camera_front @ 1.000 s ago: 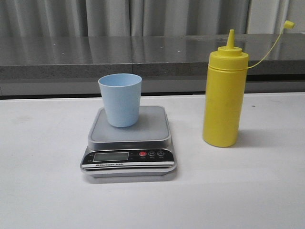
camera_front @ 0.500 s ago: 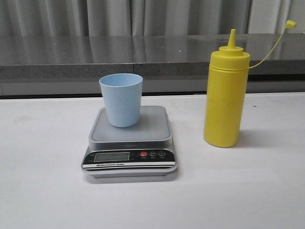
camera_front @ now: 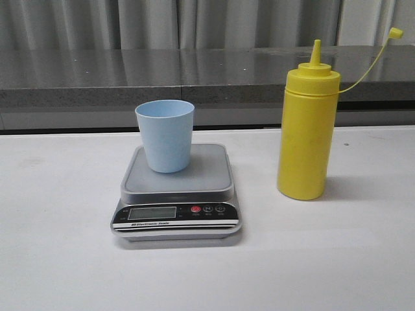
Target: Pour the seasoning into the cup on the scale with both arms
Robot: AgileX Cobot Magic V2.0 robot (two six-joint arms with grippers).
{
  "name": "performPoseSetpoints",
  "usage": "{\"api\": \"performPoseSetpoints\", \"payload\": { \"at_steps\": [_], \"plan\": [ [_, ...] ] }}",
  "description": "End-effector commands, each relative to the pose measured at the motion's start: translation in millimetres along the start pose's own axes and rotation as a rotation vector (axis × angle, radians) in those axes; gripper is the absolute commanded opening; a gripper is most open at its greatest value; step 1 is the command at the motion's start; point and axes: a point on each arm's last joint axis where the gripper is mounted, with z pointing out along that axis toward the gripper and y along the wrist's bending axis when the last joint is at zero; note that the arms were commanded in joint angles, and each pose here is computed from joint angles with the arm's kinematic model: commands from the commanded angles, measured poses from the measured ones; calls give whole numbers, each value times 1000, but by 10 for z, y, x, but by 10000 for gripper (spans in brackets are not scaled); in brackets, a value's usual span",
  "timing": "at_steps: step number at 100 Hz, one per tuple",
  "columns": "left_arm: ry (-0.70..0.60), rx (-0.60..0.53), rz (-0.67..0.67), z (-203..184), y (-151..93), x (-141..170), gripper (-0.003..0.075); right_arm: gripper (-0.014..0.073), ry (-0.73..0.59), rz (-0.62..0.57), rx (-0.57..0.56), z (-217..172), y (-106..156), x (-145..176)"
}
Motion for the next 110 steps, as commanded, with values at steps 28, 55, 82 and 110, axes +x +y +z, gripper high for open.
{"api": "performPoseSetpoints", "payload": {
  "at_steps": [28,55,82,110],
  "plan": [
    [-85,-5,-21,-18,3,-142,10,-67,-89,0,-4,-16,6,-80],
    [-112,-19,-14,22,21,-115,10,-67,-89,0,-4,-16,6,-80],
    [-315,-100,29,156,105,26,10,-67,-89,0,-4,-16,6,-80],
    [-244,-107,-35,274,129,521,10,-67,-89,0,-4,-16,6,-80]
  ]
}}
